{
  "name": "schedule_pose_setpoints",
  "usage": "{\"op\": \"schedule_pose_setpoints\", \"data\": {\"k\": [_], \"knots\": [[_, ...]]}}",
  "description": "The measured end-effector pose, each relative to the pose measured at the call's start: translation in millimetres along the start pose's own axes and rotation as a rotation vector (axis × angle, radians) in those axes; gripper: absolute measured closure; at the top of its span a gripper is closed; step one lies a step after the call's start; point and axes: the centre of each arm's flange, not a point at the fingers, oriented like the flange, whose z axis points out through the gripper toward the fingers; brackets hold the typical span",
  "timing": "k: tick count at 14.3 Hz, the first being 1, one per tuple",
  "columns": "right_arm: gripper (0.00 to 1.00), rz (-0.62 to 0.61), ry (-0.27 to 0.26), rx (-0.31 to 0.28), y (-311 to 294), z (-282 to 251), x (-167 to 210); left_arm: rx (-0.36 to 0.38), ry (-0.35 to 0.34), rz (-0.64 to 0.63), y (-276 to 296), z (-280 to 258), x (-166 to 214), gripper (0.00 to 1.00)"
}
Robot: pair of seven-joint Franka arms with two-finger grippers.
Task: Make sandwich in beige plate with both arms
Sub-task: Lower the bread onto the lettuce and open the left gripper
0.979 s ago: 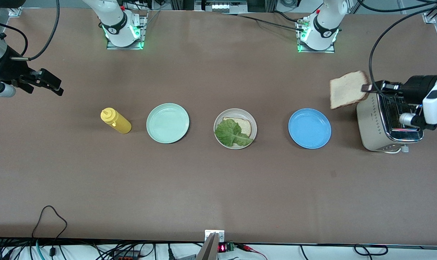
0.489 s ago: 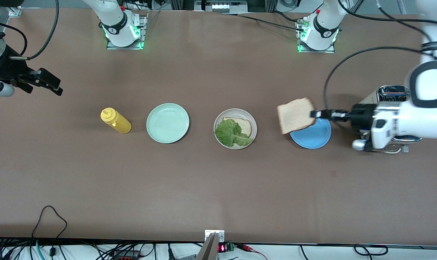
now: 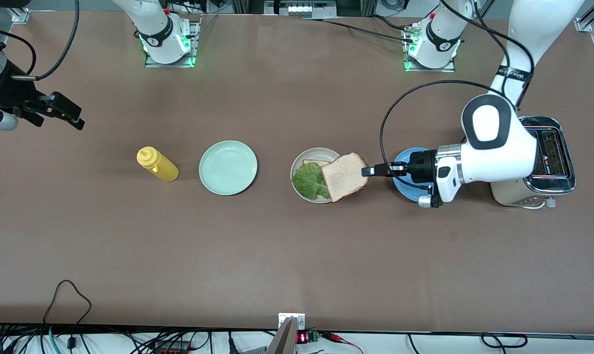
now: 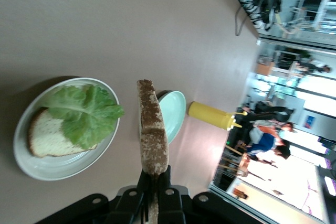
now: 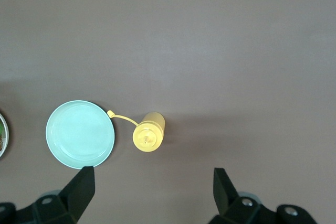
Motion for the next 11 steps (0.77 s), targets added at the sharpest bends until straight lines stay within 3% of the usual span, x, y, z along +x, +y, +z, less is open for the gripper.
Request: {"op": "schedule_pose_setpoints", "data": {"k": [3,5,11], "knots": [[0.00,0.001,0.001,0.000,0.3,-0.5,0.1,-0.135,-0.010,0.064,-51.6,31.8,4.0,0.92],[0.00,0.001,0.003,0.000,0.3,-1.0,0.1,-0.181,-0.017,0.098,-84.6,52.6,2.7,0.92],[0.00,0.000,0.009,0.001,0.4,-4.7,-1.2,-0.160,-0.022,0.112,-128.0,102.0,-2.5,0.92]]}}
